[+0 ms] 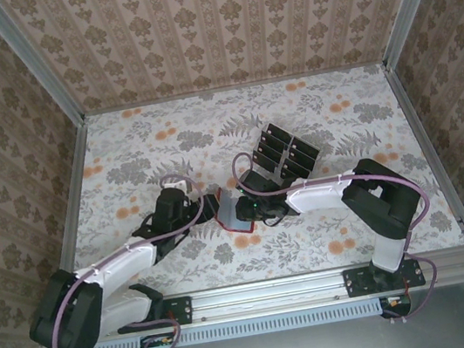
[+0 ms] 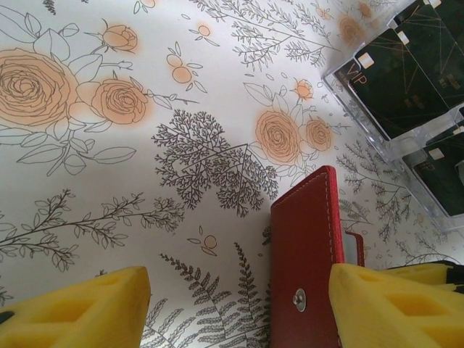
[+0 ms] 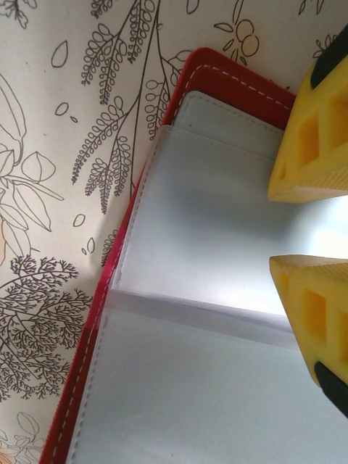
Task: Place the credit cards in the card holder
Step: Rotate the card holder at the center of the table.
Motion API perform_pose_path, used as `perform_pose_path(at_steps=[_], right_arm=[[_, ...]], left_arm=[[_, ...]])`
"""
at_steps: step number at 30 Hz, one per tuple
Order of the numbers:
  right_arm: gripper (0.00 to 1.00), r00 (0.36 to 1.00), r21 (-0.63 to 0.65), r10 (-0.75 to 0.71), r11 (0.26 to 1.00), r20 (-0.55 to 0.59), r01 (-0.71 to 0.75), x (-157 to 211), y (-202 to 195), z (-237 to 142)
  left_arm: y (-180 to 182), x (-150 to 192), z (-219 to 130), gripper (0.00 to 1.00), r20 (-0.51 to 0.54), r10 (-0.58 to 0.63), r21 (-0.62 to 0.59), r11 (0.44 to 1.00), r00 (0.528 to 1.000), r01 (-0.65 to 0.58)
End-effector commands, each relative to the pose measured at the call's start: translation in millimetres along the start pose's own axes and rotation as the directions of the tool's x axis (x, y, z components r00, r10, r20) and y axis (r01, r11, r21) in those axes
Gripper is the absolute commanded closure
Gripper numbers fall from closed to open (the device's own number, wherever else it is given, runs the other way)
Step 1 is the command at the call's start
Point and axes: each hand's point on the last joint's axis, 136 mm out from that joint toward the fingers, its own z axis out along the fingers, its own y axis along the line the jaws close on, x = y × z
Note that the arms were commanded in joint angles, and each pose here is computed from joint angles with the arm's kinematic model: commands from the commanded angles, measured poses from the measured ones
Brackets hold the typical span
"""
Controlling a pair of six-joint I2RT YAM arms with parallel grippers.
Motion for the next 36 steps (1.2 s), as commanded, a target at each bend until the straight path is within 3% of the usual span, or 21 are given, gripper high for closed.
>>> perform_pose_path(at_steps=[1,9,19,31,36], right_arm=[[0.71,0.997,0.083,0.032,0.996,-0.067,-0.026,20,-29,11],[0.71,0.997,0.091,0.030,0.996,-0.068,-0.024,21,-32,10],[0.71,0.996,0.110,0.008,0.994,-0.085,0.002,20,-34,10],[0.71,0.995,0.160,-0.042,0.985,-0.096,0.057,9,-41,5],[0.70,0.994,0.158,-0.053,0.985,-0.094,0.067,5,-39,-1]], left_arm=[[2,-4,2,0.37,-0.002,0.018,-0.033,0.999,1.000,-0.018],[30,16,6,0.50,-0.048,0.005,-0.138,0.990,0.999,-0.011],[41,42,12,0.62,-0.077,-0.024,-0.129,0.991,0.997,0.014],[25,78,10,0.64,-0.096,-0.028,-0.085,0.996,0.995,0.020],[25,78,5,0.63,-0.080,-0.014,-0.105,0.994,0.997,0.006]])
